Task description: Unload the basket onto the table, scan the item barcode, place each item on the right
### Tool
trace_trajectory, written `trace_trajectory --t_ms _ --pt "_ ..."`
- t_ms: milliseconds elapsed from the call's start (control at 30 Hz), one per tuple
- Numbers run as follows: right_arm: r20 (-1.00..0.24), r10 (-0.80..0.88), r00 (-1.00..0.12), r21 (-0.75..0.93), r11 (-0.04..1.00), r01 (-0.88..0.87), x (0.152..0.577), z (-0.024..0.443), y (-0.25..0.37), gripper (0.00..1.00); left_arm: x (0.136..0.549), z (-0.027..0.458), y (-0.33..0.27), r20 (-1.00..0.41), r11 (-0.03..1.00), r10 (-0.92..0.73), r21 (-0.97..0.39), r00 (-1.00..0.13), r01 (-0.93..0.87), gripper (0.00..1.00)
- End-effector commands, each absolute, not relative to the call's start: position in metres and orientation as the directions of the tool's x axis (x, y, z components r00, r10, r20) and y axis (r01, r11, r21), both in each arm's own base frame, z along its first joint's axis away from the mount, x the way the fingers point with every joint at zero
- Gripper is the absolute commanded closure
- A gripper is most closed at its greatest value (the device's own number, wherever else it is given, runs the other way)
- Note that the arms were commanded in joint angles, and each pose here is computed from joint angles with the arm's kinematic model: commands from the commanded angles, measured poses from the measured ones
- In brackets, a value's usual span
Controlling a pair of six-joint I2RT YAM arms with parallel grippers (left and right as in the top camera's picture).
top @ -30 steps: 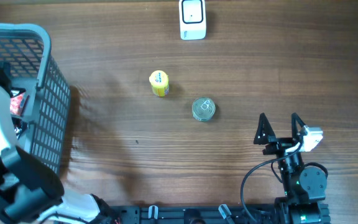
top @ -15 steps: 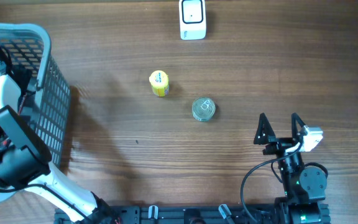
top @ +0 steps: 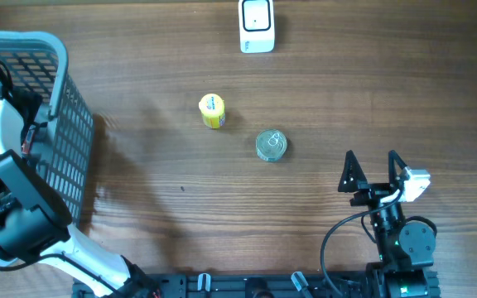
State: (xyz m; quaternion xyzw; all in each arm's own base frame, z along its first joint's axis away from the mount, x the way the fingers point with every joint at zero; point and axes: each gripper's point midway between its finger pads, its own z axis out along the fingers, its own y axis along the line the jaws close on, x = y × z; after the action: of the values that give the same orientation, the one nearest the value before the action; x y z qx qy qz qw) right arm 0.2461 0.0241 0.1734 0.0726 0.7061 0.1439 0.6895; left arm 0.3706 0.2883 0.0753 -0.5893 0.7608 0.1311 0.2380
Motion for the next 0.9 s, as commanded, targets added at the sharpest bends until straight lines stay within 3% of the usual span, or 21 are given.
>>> trace_trajectory --t_ms 0,333,500,567,633,667,867 --pt "-0.958 0.285 -0.032 0.287 0.952 -0.108 0.246 0.175 0.026 0.0 0.359 0.082 0.296 -0.537 0.251 -0.822 -0.048 -0.187 -0.967 0.0" --pt "-0.958 0.285 -0.032 0.287 0.952 -0.109 0.246 0.175 0.026 0.0 0.357 0.023 0.297 -0.469 0.246 -0.853 0.022 -0.227 -0.969 0.0" --pt "-0.958 0.285 -0.032 0.286 0.952 -0.108 0.246 0.175 0.026 0.0 0.359 0.017 0.298 -0.471 0.246 -0.853 0.02 -0.226 -0.969 0.0" --pt "-0.958 0.285 -0.032 0.286 0.952 -0.109 0.246 0.175 0.026 0.0 0.358 0.017 0.298 -0.468 0.246 -0.854 0.022 -0.228 -0.969 0.16" --pt "-0.958 0.285 -0.032 0.287 0.952 -0.109 0.246 0.175 0.026 0.0 0.357 0.016 0.297 -0.463 0.246 -0.856 0.028 -0.231 -0.969 0.23" --pt "-0.958 0.285 -0.032 0.286 0.952 -0.108 0.246 0.175 0.026 0.0 0.356 0.017 0.296 -0.461 0.246 -0.856 0.029 -0.232 -0.969 0.31" --pt "-0.958 0.285 -0.033 0.287 0.952 -0.108 0.246 0.175 0.026 0.0 0.352 0.048 0.294 -0.48 0.246 -0.849 0.01 -0.221 -0.969 0.35"
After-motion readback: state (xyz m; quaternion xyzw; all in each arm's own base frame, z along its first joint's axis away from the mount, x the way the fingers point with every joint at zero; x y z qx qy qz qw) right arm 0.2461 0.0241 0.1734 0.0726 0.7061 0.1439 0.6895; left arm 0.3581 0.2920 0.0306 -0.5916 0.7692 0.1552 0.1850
